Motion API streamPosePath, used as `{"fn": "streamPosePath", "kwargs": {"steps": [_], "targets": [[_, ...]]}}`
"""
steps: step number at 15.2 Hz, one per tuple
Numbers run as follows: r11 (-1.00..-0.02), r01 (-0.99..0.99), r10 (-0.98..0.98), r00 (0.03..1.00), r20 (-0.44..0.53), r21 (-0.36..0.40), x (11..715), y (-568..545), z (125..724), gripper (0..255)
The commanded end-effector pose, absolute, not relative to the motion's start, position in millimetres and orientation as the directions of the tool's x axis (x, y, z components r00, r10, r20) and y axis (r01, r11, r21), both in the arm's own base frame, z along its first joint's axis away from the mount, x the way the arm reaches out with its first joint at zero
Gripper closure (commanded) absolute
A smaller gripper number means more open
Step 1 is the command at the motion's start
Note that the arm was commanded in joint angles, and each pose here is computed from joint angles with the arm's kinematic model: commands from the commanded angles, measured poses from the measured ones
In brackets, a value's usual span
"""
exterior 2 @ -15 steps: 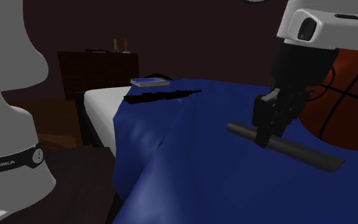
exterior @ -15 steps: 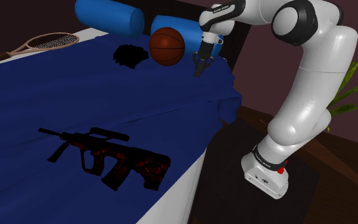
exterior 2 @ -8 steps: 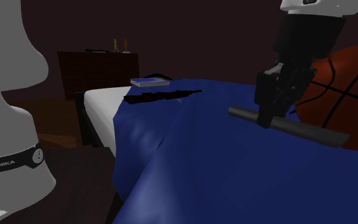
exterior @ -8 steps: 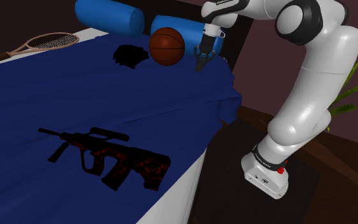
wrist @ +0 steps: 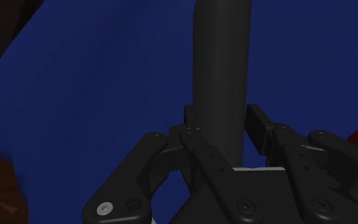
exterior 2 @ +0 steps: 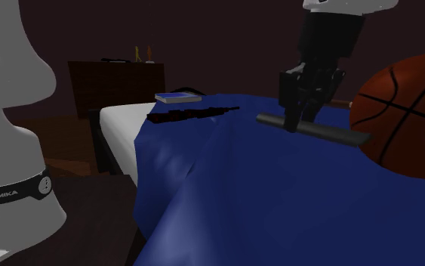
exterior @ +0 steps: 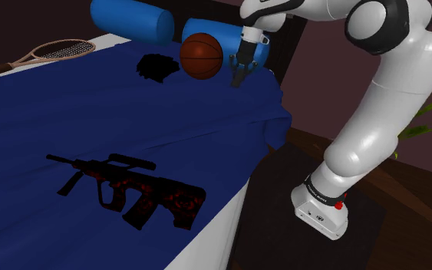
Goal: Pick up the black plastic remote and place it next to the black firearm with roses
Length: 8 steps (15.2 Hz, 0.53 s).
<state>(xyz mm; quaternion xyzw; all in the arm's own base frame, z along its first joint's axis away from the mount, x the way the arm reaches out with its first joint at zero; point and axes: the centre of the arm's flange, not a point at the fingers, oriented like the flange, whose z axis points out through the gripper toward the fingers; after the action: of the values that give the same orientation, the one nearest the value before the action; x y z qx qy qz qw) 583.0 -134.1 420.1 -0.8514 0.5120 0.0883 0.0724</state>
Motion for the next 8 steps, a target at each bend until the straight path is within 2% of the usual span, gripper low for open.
{"fn": "streamPosePath", "kwargs": {"steps": [1,8], "targets": [[-0.465,-0.885,-0.859,0.459,-0.224,-0.033,575,-109,420,255],[-0.465,-0.885,-0.859,0.459,-0.224,-0.033,549,-20,420,255]]}}
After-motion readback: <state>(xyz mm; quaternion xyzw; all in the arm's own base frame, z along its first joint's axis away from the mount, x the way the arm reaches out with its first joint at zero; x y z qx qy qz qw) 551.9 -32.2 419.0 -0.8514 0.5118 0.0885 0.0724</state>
